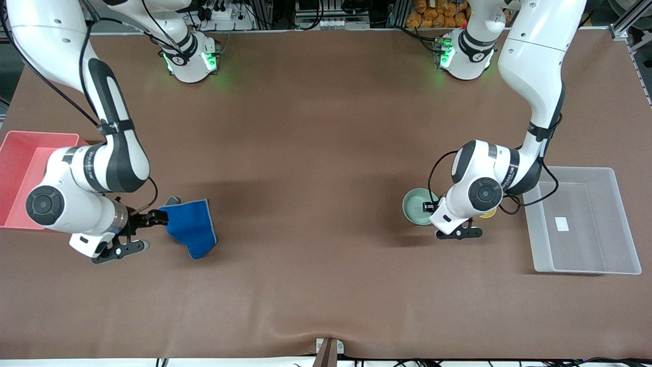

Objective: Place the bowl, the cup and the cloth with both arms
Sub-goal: 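Reach the left gripper to the green bowl while the right gripper reaches the cloth, then carry the bowl into the clear bin while the right gripper lifts the cloth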

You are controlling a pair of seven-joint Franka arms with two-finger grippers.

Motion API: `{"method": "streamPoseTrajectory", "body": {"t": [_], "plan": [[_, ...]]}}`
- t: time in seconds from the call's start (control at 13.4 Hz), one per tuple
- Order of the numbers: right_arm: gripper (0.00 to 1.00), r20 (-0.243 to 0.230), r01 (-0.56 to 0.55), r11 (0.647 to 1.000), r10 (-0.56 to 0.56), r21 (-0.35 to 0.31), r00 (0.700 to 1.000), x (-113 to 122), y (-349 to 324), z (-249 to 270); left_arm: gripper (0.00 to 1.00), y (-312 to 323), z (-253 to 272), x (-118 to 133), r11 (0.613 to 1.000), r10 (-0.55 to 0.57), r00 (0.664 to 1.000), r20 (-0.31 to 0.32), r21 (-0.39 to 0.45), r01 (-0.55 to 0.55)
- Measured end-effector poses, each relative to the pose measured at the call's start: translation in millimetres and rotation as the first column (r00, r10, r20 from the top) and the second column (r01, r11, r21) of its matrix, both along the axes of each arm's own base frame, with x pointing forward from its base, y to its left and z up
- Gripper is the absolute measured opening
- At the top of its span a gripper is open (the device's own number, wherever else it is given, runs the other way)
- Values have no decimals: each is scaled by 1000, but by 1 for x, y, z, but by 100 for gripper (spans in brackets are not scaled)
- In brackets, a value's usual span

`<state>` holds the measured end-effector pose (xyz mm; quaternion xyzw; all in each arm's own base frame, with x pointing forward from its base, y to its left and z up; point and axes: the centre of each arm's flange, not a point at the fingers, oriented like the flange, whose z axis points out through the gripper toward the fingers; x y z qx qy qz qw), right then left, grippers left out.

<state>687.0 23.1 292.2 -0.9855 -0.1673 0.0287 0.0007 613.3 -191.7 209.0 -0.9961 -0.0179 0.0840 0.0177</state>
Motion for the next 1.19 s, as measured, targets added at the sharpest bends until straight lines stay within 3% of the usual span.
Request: {"method": "streamPoseTrajectory", "body": {"t": [0.07, 0.15, 0.45, 0.67, 0.82, 1.19], "plan": [[100, 10, -42, 999, 42, 1, 999, 3, 0, -16, 56, 0, 0, 0, 1000, 0, 1000, 2, -1, 0], [100, 7, -87, 996, 87, 2, 996, 4, -1, -31, 49, 0, 0, 0, 1000, 2, 1000, 4, -1, -2], [100, 4, -148, 989, 148, 4, 989, 2, -1, -58, 6, -3, 5, 4, 998, 58, 998, 26, 2, -58], [100, 14, -130, 991, 130, 17, 991, -9, -5, -80, 4, -3, 28, 8, 998, 61, 997, 49, -4, -61], [100, 0, -78, 995, 78, 62, 997, -17, -8, -92, 4, 4, 55, 13, 998, 64, 997, 49, 4, -64], [100, -29, 24, 988, -20, 152, 999, -28, -9, -104, 3, 86, 177, 27, 999, 34, 999, 28, 5, -34]]}}
